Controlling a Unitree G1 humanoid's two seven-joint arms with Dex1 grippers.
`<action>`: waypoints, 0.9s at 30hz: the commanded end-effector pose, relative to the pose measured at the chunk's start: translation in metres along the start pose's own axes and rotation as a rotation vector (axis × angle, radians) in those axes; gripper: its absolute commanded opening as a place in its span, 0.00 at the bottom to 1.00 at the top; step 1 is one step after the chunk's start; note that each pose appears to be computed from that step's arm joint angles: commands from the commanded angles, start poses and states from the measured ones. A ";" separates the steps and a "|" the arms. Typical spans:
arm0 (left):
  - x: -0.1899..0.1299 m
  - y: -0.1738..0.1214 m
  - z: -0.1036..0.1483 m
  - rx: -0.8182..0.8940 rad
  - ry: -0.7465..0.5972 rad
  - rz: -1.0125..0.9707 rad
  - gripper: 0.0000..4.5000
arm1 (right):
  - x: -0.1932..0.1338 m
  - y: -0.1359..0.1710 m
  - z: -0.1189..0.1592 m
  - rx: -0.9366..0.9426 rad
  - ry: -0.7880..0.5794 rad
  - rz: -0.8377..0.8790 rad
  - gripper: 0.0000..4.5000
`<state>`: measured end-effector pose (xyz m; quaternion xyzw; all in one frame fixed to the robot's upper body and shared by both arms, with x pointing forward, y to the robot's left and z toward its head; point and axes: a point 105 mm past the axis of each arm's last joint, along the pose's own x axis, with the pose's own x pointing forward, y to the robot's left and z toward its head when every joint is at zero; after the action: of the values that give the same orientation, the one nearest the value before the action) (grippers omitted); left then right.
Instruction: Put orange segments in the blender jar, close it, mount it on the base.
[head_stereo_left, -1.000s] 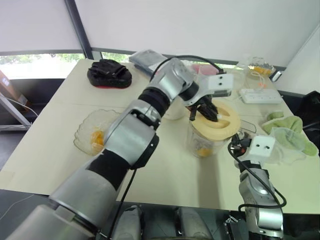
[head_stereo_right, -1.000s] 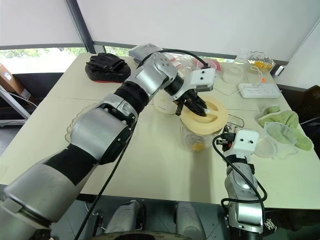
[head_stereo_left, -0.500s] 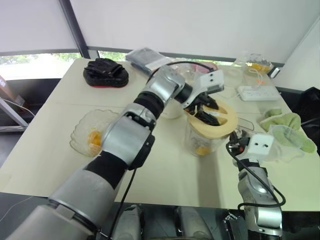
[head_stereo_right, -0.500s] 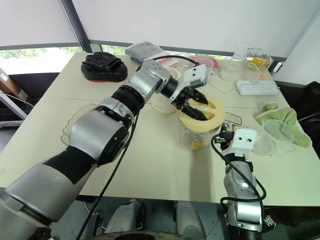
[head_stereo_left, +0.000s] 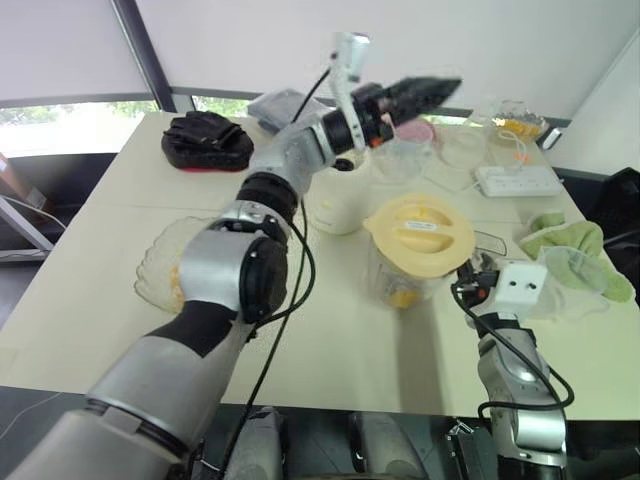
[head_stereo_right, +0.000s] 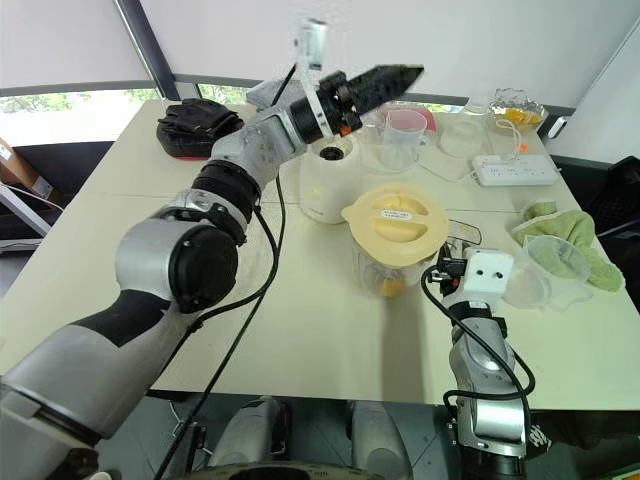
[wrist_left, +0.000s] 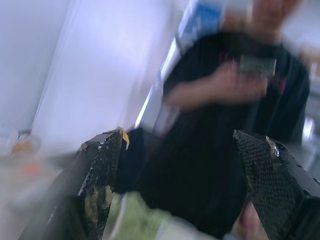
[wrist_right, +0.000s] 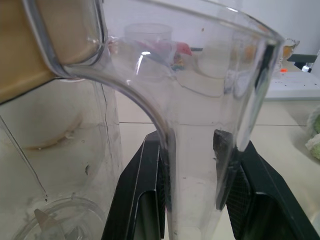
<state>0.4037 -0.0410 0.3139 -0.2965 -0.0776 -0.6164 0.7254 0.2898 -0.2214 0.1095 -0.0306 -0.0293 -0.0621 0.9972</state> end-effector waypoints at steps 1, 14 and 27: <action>-0.006 0.002 0.019 -0.038 -0.100 0.017 0.82 | 0.005 -0.001 0.004 -0.017 -0.010 0.020 0.21; -0.119 0.087 0.027 0.457 0.018 0.646 0.82 | 0.031 -0.011 0.061 0.123 -0.169 -0.020 0.21; -0.206 0.038 -0.039 0.439 0.441 0.426 0.82 | 0.076 -0.016 0.195 0.202 -0.407 0.044 0.21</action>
<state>0.3921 0.1237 0.1526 -0.0122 0.0354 -0.4437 0.8954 0.3572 -0.2376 0.2756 0.0567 -0.1849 -0.0471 0.9800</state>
